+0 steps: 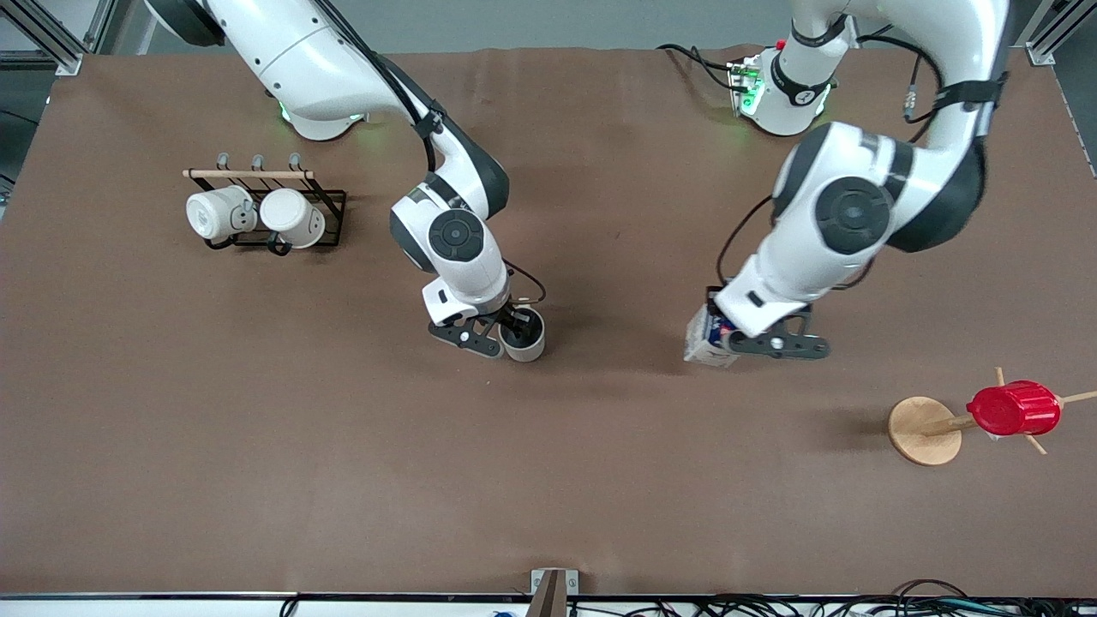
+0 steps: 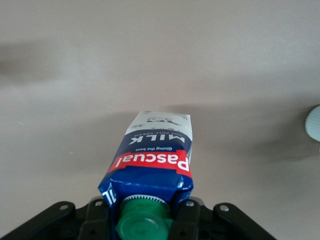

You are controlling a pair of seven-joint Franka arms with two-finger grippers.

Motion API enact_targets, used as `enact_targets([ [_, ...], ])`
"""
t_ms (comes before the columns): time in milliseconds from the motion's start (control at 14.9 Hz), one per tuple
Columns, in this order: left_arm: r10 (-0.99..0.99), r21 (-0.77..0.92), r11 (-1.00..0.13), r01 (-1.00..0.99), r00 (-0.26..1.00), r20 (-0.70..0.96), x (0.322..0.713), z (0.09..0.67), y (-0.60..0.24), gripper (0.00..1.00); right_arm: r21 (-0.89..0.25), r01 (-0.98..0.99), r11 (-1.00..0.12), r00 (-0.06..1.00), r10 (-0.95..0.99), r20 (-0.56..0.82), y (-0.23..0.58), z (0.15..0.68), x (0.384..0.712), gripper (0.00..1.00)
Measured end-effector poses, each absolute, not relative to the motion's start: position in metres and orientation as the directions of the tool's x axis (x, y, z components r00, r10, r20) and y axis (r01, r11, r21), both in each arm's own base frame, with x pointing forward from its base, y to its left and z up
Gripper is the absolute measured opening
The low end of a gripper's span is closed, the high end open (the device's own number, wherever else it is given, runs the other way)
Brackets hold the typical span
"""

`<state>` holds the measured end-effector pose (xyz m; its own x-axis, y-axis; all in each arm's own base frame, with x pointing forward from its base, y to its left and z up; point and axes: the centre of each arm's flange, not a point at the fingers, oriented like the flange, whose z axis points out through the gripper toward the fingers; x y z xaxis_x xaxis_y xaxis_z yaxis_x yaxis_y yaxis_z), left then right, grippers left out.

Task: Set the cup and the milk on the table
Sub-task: 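Release the mug with the right gripper while the left gripper carries milk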

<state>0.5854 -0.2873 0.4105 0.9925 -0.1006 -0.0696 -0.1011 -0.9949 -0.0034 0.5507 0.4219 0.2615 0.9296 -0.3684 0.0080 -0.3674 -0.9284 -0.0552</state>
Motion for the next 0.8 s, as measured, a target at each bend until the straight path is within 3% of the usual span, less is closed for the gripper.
enact_targets([
  [134, -0.082, -0.004, -0.997, -0.083, 0.994, -0.072, 0.584, 0.401, -0.317, 0.37, -0.018, -0.374, -0.927, 0.927, -0.374, 0.033, 0.404, 0.299, 0.564, 1.00],
  [469, -0.021, 0.003, -1.000, -0.021, 0.997, -0.068, 0.589, 0.377, -0.377, 0.37, 0.069, -0.343, -0.937, 0.937, -0.337, 0.087, 0.254, 0.458, 0.603, 1.00],
  [804, 0.020, 0.009, -1.000, 0.020, 0.998, -0.061, 0.576, 0.352, -0.432, 0.37, 0.129, -0.262, -0.956, 0.963, -0.251, 0.095, 0.114, 0.555, 0.594, 1.00],
])
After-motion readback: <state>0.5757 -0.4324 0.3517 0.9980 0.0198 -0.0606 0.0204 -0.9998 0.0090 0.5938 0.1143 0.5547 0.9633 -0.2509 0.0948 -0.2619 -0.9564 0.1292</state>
